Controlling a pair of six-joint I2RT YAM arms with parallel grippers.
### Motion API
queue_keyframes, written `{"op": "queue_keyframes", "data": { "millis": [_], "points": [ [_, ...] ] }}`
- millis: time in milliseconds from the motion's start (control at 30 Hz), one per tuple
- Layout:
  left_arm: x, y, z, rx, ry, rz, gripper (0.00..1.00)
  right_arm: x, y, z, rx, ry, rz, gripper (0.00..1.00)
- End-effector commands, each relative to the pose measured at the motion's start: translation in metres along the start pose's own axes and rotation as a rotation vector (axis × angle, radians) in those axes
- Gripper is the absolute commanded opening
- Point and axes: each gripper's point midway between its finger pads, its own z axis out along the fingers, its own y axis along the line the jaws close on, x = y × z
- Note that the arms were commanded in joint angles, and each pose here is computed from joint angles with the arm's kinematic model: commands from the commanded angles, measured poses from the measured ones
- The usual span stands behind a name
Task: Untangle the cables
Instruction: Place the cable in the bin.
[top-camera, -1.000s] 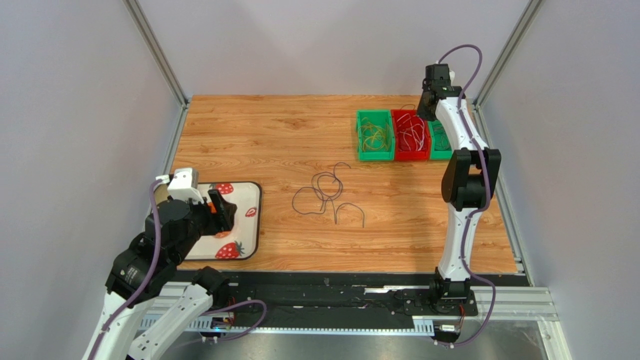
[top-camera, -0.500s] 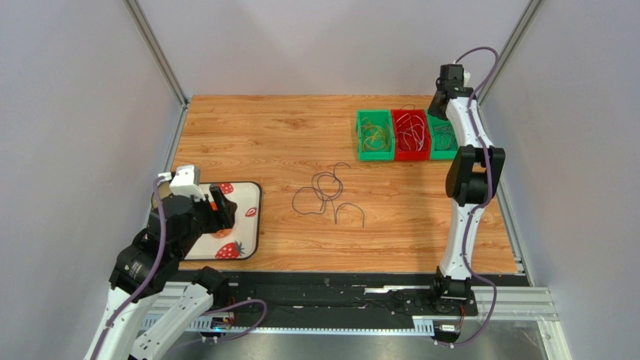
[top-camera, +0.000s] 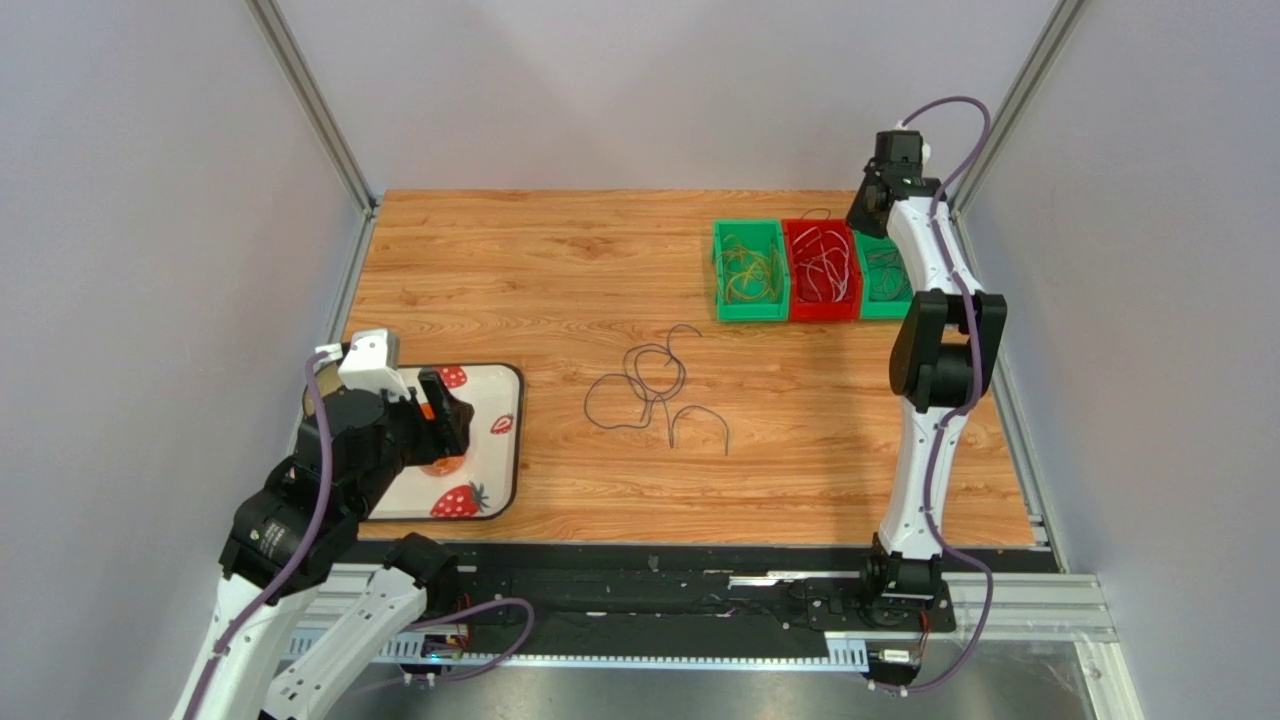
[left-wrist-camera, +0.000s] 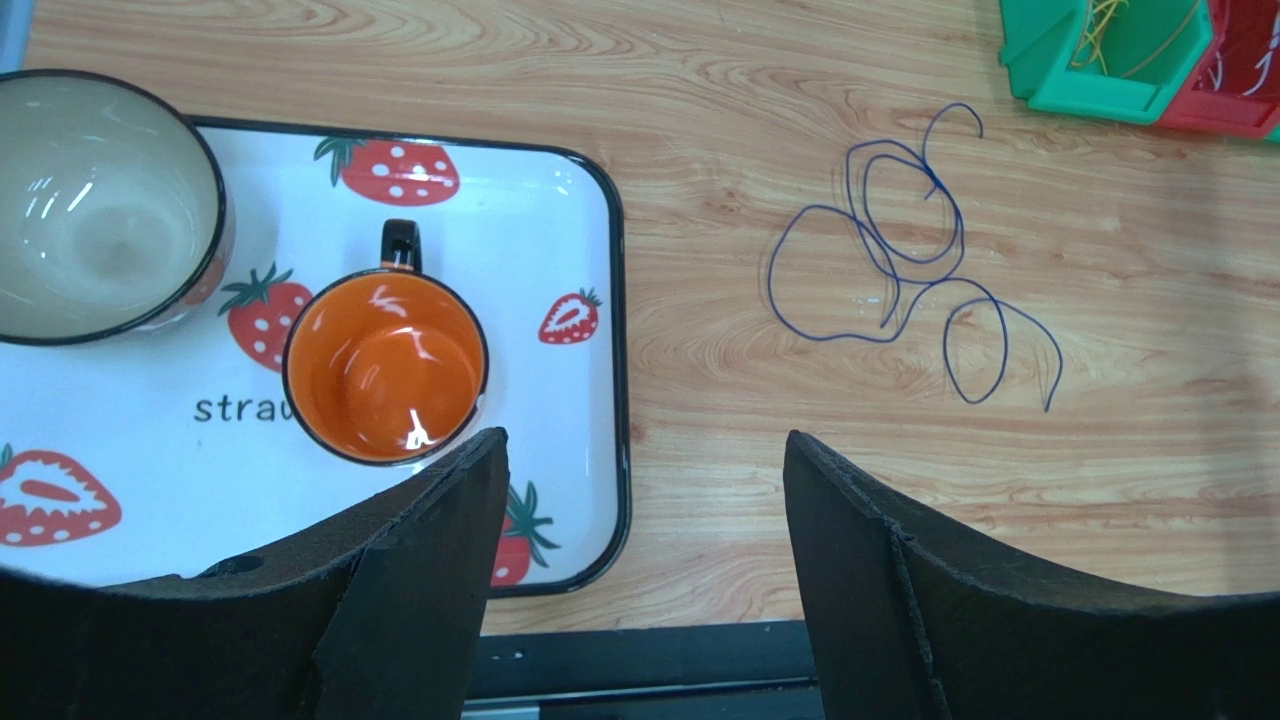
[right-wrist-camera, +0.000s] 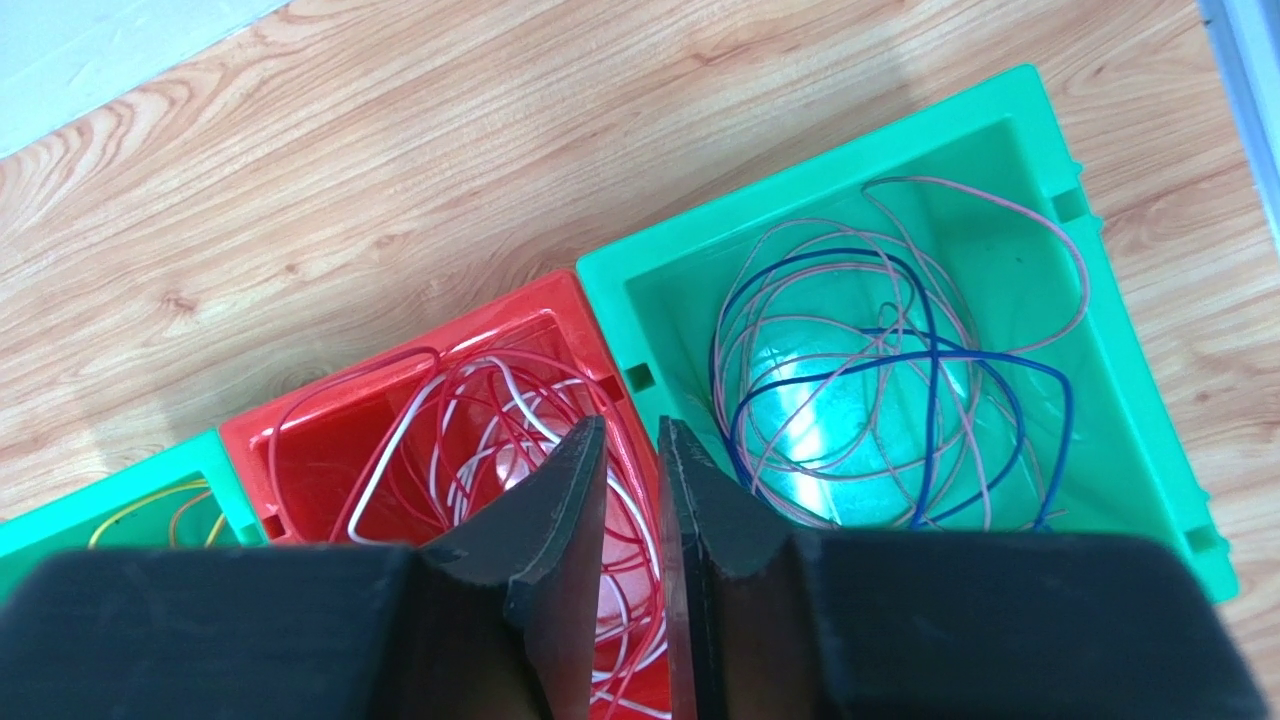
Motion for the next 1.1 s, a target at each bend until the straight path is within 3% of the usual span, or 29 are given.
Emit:
{"op": "queue_keyframes", "data": {
  "millis": [0,367,700,1067],
  "points": [
    [-0.006,-0.004,0.003,0.015,-0.018,0.012,0.76,0.008,0.006,0.014,-0.025,0.002,0.011,0.22],
    [-0.006,-0.004,0.003,0.015,-0.018,0.009,0.76,0.021,0.01,0.019,-0.051,0.031,0.013,0.19],
    [-0.007,-0.004,0.003,0.017,-0.02,0.011,0.76,0.032,0.023,0.016,-0.08,0.042,-0.006,0.07],
    [-0.008,-0.004,0.002,0.019,-0.024,0.009,0.76,0.041,0.033,0.016,-0.087,0.054,-0.04,0.04]
  ]
}}
